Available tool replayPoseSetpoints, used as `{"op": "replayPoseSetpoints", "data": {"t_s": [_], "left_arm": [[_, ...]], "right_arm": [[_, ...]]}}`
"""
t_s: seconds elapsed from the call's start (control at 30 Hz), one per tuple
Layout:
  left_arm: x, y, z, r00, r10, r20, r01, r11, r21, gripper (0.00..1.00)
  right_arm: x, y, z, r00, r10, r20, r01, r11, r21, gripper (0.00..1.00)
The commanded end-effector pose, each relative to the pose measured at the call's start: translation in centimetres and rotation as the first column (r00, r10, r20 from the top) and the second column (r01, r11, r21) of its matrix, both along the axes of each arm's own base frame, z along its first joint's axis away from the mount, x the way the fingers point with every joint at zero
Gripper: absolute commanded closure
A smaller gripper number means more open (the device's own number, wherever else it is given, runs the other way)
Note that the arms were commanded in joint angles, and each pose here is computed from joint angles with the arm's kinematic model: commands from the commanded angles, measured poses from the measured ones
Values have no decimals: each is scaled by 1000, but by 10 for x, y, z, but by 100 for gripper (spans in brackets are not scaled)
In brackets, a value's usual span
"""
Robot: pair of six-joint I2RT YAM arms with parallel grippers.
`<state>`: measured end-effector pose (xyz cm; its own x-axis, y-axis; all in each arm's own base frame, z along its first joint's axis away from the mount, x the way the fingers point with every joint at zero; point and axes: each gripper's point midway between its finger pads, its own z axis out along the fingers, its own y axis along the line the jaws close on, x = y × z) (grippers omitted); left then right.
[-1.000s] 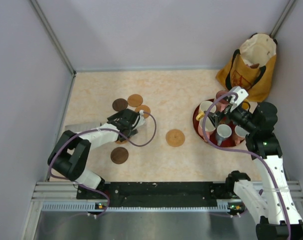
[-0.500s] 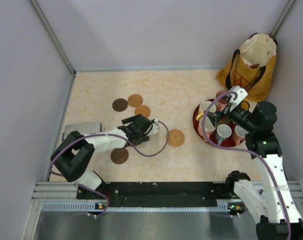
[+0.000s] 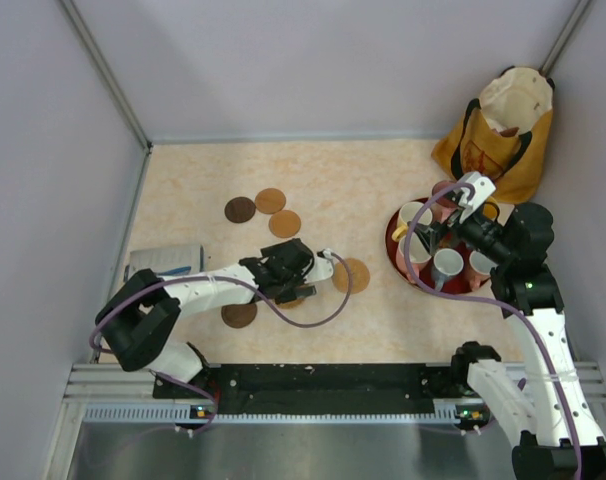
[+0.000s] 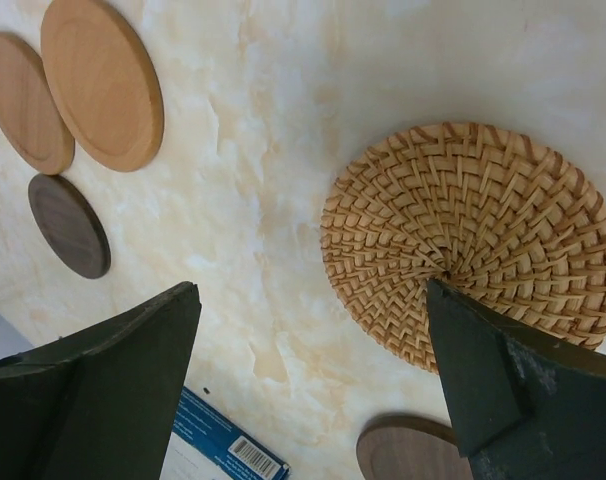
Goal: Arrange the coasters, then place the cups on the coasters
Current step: Move the coaster to the center of the board.
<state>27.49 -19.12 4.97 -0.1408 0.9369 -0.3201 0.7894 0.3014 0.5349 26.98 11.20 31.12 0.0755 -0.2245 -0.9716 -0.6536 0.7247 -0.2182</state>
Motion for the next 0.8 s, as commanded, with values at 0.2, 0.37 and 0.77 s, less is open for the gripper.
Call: {"op": "replayPoseSetpoints", "data": {"t_s": [0.2,0.37,0.77], "left_arm": [[38,14,62,987,119,107,-104,985,-135,2],[15,44,65,996,74,50,-69,993,-98,1],[-52,94,9,992,17,-125,-9,998,58,2]], "right_arm": [[-1,4,9,999,22,44,-22,1000,-3,1],[-1,4,9,999,23,46,-22,1000,-5,1],[-2,4,11,998,25,49,-25,1000,-1,1]]}}
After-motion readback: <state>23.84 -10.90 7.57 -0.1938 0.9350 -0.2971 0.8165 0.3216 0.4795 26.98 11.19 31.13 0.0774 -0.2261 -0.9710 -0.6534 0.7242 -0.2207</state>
